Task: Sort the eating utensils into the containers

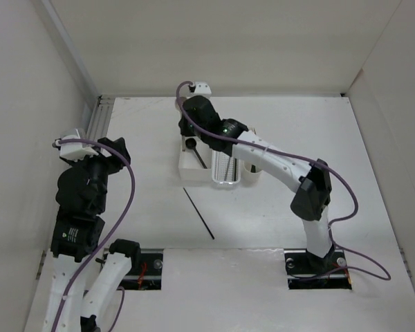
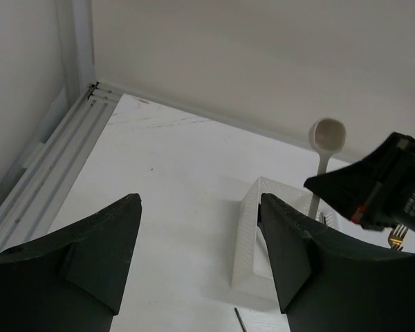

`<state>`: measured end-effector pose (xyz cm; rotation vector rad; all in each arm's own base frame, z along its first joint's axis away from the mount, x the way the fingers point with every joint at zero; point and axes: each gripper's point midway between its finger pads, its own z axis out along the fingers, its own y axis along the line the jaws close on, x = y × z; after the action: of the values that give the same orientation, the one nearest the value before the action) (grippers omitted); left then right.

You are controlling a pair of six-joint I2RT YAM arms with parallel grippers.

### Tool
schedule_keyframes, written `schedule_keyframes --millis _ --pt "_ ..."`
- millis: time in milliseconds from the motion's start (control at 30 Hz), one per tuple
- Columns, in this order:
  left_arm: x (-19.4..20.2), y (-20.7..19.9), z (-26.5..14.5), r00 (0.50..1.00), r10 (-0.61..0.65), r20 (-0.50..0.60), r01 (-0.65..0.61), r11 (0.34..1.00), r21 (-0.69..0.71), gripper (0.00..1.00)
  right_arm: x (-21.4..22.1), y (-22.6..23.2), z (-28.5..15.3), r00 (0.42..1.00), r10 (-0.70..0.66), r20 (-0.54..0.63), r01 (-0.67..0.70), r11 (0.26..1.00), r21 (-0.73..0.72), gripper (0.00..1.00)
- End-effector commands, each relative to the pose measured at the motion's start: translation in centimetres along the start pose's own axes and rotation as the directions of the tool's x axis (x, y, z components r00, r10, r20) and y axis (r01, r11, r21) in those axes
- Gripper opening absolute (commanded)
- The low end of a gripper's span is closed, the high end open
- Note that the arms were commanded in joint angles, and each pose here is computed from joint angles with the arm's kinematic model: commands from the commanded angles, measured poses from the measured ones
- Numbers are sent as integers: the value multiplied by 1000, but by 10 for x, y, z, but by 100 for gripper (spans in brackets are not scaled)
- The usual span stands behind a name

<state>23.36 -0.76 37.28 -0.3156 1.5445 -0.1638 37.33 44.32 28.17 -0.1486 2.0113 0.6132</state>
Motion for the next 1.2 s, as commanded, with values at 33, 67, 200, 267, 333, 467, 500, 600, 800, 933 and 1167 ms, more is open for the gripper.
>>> schedule_keyframes --millis 33,67,200,267,333,467,500,600,800,933,1167 --pt "-5 -6 -2 1000 -13 11 12 999 32 67 5 -46 37 1000 -17 -8 18 989 144 0" --pt "0 -7 0 1000 -10 -1 10 999 37 67 0 -49 42 1000 -19 5 18 989 145 0" --pt "5 -6 1 1000 -6 -11 7 999 34 67 22 -73 61 998 -26 -55 36 981 192 0" --pt "5 -6 1 1000 -6 -11 7 999 34 67 34 -77 61 996 -23 -87 39 979 199 0" --pt "9 -5 2 1000 -3 -21 4 1000 31 67 45 -80 62 994 -18 -112 40 979 200 4" --pt "10 -6 2 1000 -3 -23 4 999 40 67 51 -85 64 992 -23 -124 50 975 218 55" --pt "10 -6 2 1000 -3 -24 4 999 40 67 50 -87 64 993 -25 -119 51 973 227 63" --pt "14 -5 3 999 0 -32 2 999 37 67 41 -89 54 993 -29 -113 56 967 247 72" --pt "15 -8 3 999 0 -38 2 999 54 67 -23 -55 6 984 -174 42 160 962 223 75" --pt "13 -10 0 999 -12 -31 14 998 66 67 -24 0 -34 953 -296 56 295 955 22 74" --pt "15 -10 -4 999 -21 -35 24 997 74 67 146 2 -69 837 -427 -343 374 903 -210 73"
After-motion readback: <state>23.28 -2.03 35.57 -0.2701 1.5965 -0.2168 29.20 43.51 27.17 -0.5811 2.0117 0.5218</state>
